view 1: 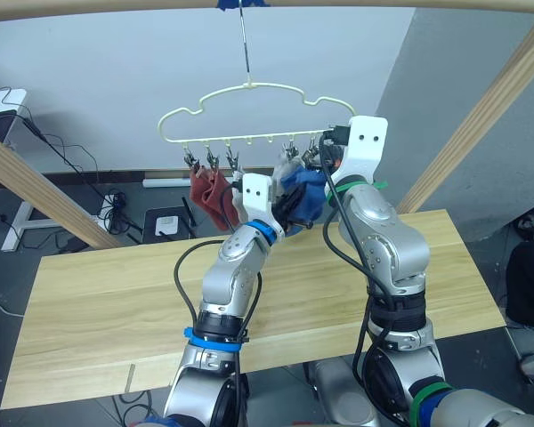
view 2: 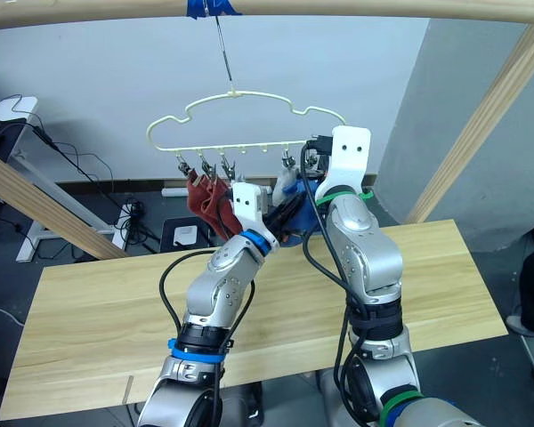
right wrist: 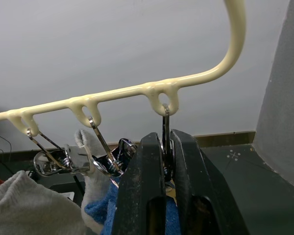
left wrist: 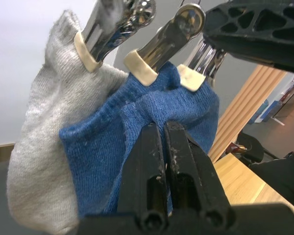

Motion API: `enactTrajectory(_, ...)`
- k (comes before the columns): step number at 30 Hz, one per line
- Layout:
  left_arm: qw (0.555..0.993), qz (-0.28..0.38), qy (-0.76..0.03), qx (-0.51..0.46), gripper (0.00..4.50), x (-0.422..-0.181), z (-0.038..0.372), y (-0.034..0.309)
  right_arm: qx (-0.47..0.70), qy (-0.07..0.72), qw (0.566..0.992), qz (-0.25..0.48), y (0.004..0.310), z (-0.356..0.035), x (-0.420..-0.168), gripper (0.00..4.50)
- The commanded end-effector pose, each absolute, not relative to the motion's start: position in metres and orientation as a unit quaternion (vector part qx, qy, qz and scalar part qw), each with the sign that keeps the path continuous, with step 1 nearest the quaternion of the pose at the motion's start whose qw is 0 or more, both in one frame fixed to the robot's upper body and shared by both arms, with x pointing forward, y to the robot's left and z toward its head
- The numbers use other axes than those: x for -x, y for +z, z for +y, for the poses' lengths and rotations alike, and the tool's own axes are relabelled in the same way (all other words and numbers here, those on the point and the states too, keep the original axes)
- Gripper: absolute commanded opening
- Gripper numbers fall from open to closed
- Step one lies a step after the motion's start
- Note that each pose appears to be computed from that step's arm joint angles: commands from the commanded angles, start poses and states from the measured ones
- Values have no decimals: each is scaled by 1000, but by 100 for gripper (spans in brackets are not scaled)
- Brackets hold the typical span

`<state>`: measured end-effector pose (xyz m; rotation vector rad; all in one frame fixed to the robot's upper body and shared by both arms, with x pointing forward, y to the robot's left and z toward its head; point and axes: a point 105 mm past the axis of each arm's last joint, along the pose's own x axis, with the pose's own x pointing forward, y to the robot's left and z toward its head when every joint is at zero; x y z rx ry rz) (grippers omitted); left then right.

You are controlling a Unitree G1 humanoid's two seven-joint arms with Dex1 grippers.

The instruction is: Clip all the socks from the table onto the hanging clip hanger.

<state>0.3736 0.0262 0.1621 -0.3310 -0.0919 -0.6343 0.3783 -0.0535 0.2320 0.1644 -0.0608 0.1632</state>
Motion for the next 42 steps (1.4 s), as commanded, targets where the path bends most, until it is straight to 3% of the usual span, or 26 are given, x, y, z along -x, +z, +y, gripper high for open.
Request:
enactTrajectory(1,929,-72,-320,171,0,-372,19,179,-99,90,989,-68,254,-47,-370,133)
enactTrajectory(5,928,-72,-323,169,0,-373,17,179,-103,88,988,-70,255,-47,-370,275)
enactTrajectory(11,929,-59,-330,155,0,-375,10,176,-115,90,986,-78,259,-45,-366,275)
enactTrajectory(15,922,-66,-356,135,88,-368,6,176,-119,95,985,-83,261,-47,-362,280)
enactTrajectory(27,907,-61,-414,34,443,-342,18,157,-79,139,983,-88,261,-55,-343,280)
enactTrajectory(29,902,-59,-427,8,443,-334,30,155,-56,159,982,-87,258,-58,-336,280)
enactTrajectory(31,895,-58,-442,-30,450,-323,48,154,-19,181,979,-87,253,-65,-328,317)
enactTrajectory(35,890,-49,-448,-71,450,-309,86,163,55,243,965,-79,243,-80,-315,438)
enactTrajectory(42,899,15,-413,-145,450,-303,163,179,159,359,918,-54,243,-114,-307,447)
